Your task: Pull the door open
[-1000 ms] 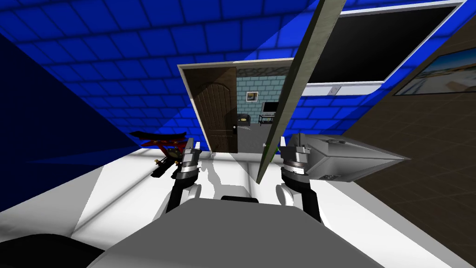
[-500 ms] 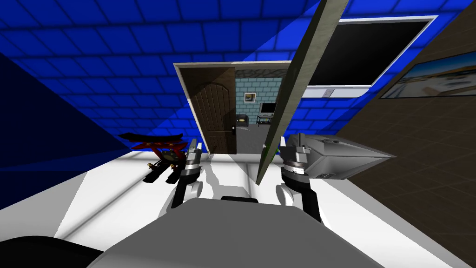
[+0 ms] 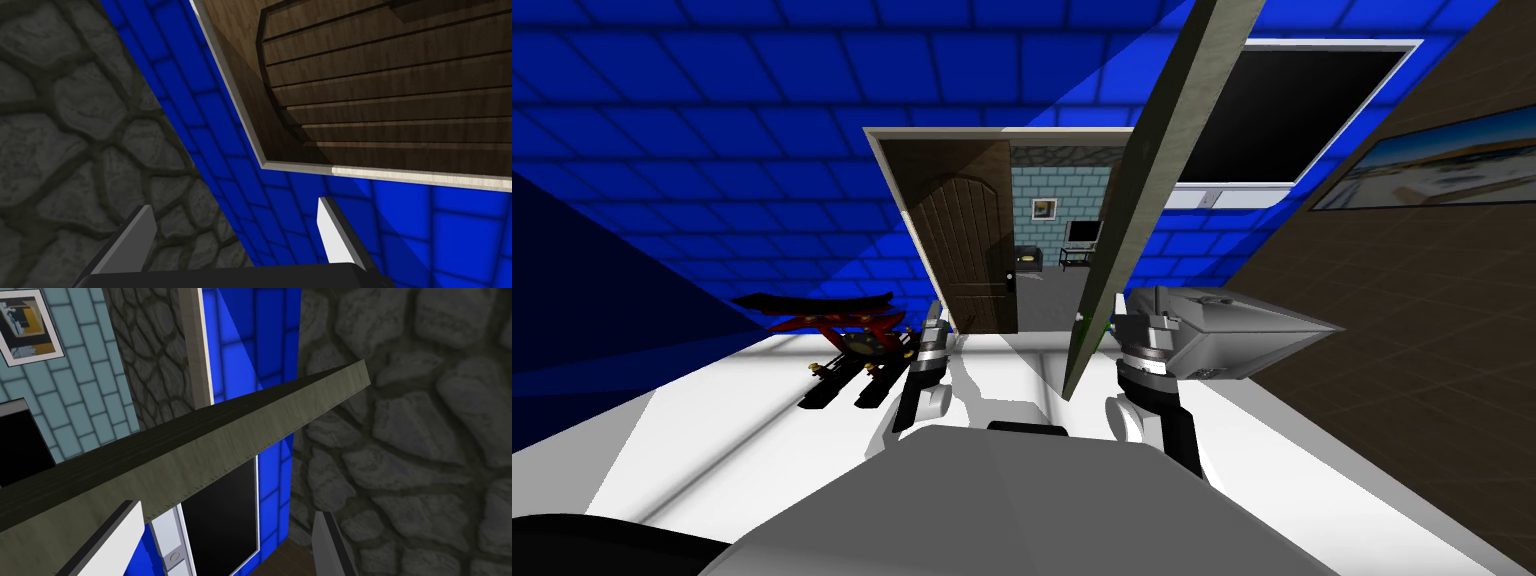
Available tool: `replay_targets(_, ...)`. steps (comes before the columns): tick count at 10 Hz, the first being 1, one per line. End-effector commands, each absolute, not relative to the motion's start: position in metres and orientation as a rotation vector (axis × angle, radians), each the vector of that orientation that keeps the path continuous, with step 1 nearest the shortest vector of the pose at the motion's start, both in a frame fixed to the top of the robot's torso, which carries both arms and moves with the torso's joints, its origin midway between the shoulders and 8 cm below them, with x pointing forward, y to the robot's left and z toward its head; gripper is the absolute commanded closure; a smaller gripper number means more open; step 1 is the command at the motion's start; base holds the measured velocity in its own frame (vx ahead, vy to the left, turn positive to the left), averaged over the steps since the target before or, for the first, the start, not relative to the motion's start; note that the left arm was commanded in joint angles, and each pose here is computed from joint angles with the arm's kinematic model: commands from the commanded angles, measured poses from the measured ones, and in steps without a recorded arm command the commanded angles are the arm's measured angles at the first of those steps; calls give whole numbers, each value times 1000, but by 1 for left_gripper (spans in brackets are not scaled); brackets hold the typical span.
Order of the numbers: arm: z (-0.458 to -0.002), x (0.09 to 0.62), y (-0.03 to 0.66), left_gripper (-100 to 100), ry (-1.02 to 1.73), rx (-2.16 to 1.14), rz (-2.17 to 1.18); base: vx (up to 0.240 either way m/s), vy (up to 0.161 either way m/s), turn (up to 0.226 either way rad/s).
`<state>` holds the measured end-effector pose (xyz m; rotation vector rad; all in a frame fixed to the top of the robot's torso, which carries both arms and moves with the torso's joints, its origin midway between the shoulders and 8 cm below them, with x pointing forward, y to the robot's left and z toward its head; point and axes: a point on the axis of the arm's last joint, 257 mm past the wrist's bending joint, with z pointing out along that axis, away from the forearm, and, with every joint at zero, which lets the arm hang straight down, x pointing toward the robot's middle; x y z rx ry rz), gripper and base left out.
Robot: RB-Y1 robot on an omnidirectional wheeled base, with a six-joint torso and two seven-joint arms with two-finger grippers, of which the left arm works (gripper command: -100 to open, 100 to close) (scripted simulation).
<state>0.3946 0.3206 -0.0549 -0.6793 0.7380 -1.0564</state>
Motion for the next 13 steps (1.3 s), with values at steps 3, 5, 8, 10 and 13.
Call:
replay_targets(3, -71, 412, 334, -100, 751, -707, -1036, 79, 22, -80)
replay_targets(5, -83, 424, 343, -100, 757, -727, -1021, 54, 28, -93)
replay_targets(8, -98, 438, 353, -100, 766, -758, -1002, 69, 26, -69)
replay_targets(10, -106, 445, 359, -100, 770, -772, -993, 67, 25, -82)
replay_targets(13, -118, 464, 373, -100, 765, -807, -970, 74, 37, -105)
